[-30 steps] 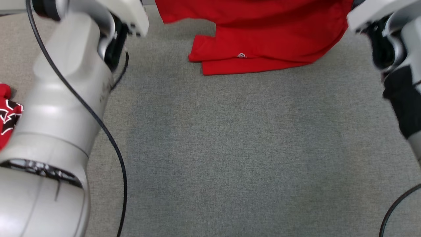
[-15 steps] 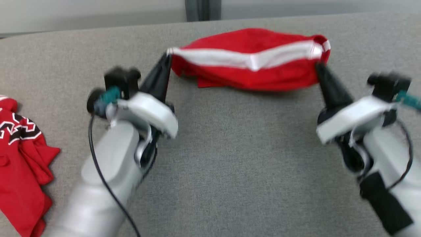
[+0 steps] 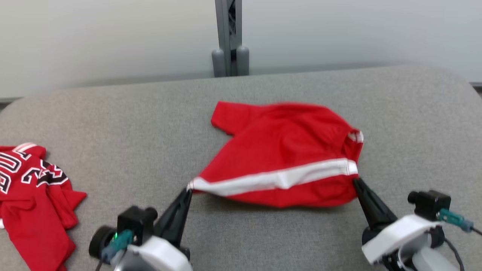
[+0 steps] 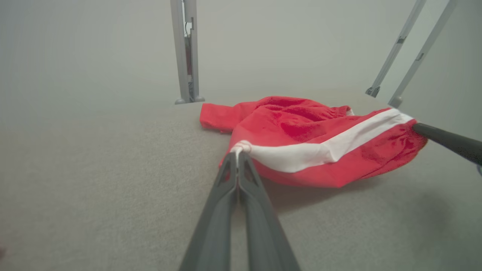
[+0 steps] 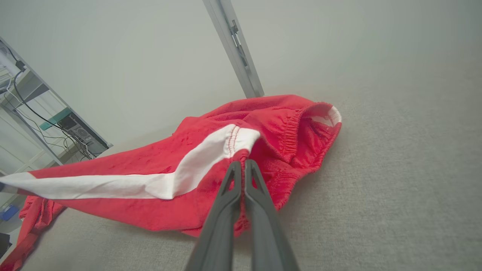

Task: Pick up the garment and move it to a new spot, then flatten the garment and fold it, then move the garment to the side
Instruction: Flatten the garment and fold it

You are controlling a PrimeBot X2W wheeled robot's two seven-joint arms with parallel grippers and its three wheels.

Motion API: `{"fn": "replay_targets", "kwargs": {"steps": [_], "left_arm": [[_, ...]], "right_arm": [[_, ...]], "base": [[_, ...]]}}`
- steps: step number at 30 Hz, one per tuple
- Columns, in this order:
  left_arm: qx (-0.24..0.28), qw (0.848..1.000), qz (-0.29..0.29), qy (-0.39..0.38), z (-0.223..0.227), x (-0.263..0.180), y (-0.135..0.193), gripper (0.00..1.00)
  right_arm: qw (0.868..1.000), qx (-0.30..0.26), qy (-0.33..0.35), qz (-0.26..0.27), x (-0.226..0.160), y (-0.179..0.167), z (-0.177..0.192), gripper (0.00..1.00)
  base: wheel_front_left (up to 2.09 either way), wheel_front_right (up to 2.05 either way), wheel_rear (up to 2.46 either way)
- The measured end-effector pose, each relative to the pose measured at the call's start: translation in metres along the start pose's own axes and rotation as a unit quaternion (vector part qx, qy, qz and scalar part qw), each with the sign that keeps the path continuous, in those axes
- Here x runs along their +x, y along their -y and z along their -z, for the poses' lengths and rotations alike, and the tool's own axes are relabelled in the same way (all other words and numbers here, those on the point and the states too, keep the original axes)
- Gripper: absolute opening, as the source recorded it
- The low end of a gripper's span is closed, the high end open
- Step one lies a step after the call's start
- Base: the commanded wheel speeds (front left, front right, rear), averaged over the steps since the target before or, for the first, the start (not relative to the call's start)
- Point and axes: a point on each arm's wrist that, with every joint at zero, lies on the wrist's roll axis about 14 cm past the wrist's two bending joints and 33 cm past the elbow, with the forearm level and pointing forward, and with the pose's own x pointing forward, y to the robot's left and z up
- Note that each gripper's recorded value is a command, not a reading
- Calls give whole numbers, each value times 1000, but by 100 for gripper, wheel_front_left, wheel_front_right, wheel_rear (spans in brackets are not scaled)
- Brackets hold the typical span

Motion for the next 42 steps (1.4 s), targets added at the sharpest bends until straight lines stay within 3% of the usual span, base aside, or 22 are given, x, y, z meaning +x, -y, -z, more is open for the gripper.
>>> {"fn": "replay_targets", "kwargs": {"steps": [8, 22, 35, 42], "left_arm": [[-22, 999, 1, -48, -2, -72, 26, 0], [-52, 992, 0, -116, 19, -108, 38, 0], [18, 997, 32, -66, -17, -60, 24, 0], [62, 994, 74, -49, -38, 9, 20, 0]], "right_arm": [[1000, -13, -14, 21, -54, 5, 20, 0], [997, -5, -37, 74, -105, 26, 40, 0], [996, 29, 19, 83, -90, 17, 0, 0], [994, 29, 69, 84, -54, 23, -39, 0]], "base": [[0, 0, 0], [0, 0, 0], [0, 0, 0], [0, 0, 0]]}}
